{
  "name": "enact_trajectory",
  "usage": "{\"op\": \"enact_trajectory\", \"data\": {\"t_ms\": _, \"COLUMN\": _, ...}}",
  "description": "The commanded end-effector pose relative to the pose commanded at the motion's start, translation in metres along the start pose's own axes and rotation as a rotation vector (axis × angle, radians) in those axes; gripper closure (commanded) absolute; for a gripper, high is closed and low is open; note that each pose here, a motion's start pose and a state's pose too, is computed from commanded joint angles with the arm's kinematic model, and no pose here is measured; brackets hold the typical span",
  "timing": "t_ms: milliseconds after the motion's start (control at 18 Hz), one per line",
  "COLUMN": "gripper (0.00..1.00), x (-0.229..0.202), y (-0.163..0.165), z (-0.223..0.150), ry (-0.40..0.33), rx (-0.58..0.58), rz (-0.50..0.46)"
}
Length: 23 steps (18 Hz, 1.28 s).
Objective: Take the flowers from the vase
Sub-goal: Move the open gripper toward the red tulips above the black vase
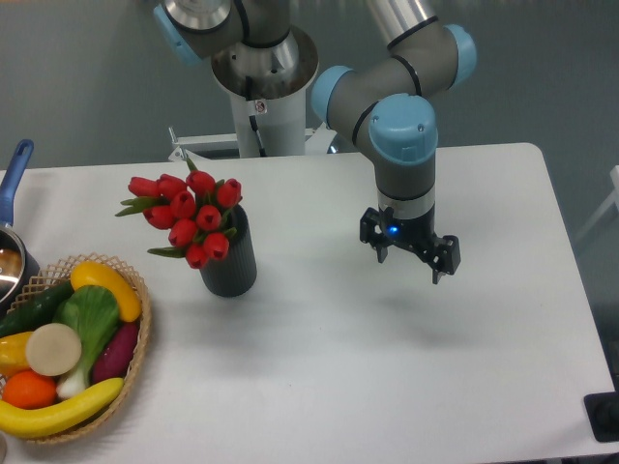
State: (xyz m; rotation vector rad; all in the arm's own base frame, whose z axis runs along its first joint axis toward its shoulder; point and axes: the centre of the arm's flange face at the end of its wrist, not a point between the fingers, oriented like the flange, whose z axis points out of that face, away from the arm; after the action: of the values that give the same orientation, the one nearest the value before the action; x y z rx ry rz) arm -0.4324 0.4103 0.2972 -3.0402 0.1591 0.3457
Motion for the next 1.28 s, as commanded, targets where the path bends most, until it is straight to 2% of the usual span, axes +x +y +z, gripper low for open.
{"op": "enact_trajectory", "data": {"t_ms": 333, "gripper": 0.0, "x": 0.006, "y": 0.002, "z": -0.015, "ry": -0.004, "rx": 0.035, "rz": -0.008}}
{"op": "enact_trajectory", "data": {"t_ms": 444, "gripper": 0.0, "x": 0.016, "y": 0.001, "z": -0.021, "ry": 0.013, "rx": 0.081, "rz": -0.039}}
{"op": "enact_trajectory", "data": {"t_ms": 611, "gripper": 0.0, "x": 0.03, "y": 0.004, "z": -0.026, "ry": 0.036, "rx": 0.163, "rz": -0.146}}
{"op": "enact_trajectory", "data": {"t_ms": 889, "gripper": 0.0, "x": 0.053, "y": 0.008, "z": -0.049, "ry": 0.052, "rx": 0.386, "rz": -0.152}}
{"op": "enact_trajectory", "data": {"t_ms": 1167, "gripper": 0.0, "x": 0.054, "y": 0.005, "z": -0.073, "ry": 0.033, "rx": 0.439, "rz": -0.171}}
{"op": "enact_trajectory", "data": {"t_ms": 1222, "gripper": 0.0, "x": 0.059, "y": 0.005, "z": -0.077, "ry": 0.045, "rx": 0.456, "rz": -0.188}}
{"op": "enact_trajectory", "data": {"t_ms": 1278, "gripper": 0.0, "x": 0.071, "y": 0.008, "z": -0.09, "ry": 0.022, "rx": 0.467, "rz": -0.185}}
